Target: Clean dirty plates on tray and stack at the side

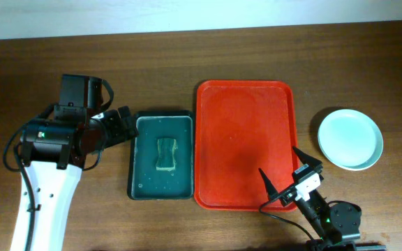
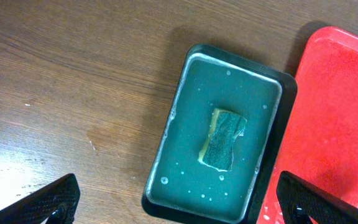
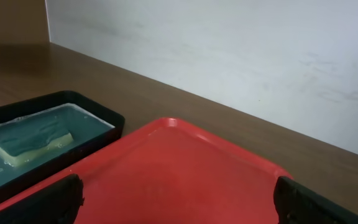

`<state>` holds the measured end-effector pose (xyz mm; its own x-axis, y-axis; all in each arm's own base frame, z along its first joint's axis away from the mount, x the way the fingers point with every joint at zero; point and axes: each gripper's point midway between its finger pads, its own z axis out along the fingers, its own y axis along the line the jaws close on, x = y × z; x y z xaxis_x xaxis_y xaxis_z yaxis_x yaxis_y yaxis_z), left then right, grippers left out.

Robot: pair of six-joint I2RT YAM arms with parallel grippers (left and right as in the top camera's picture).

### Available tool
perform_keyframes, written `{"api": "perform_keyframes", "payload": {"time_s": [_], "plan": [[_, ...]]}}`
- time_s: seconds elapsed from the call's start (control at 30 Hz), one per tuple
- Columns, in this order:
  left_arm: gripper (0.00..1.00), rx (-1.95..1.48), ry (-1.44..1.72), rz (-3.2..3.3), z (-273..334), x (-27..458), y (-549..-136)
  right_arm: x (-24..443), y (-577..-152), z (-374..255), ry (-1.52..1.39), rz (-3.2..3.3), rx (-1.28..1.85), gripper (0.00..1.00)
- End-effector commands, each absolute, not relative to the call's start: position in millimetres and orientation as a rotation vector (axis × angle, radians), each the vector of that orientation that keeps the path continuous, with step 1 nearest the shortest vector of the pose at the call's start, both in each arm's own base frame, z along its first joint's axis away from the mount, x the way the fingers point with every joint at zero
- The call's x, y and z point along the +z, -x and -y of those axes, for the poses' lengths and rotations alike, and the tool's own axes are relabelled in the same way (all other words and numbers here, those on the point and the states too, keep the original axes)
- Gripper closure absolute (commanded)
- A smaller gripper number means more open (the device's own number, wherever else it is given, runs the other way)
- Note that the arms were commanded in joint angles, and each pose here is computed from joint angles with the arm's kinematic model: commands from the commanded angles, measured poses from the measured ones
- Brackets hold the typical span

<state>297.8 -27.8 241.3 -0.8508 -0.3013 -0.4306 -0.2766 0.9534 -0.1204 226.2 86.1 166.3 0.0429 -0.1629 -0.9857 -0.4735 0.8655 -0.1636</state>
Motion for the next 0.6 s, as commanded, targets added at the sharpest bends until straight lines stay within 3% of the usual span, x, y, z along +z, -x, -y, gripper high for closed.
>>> {"api": "perform_keyframes", "payload": {"time_s": [0.0,0.3,0.57], "plan": [[0.0,-0.078,0.396,-2.638,27,246,-298,164,-224,-90,0.531,-1.532,0.276,0.02],[0.01,-0.07,0.392,-2.646,26,246,-287,164,-224,-90,0.531,-1.532,0.276,0.02],[0.01,-0.159,0.338,-2.137,15,271,-272,164,-224,-90,0.531,-1.532,0.276,0.02]]}}
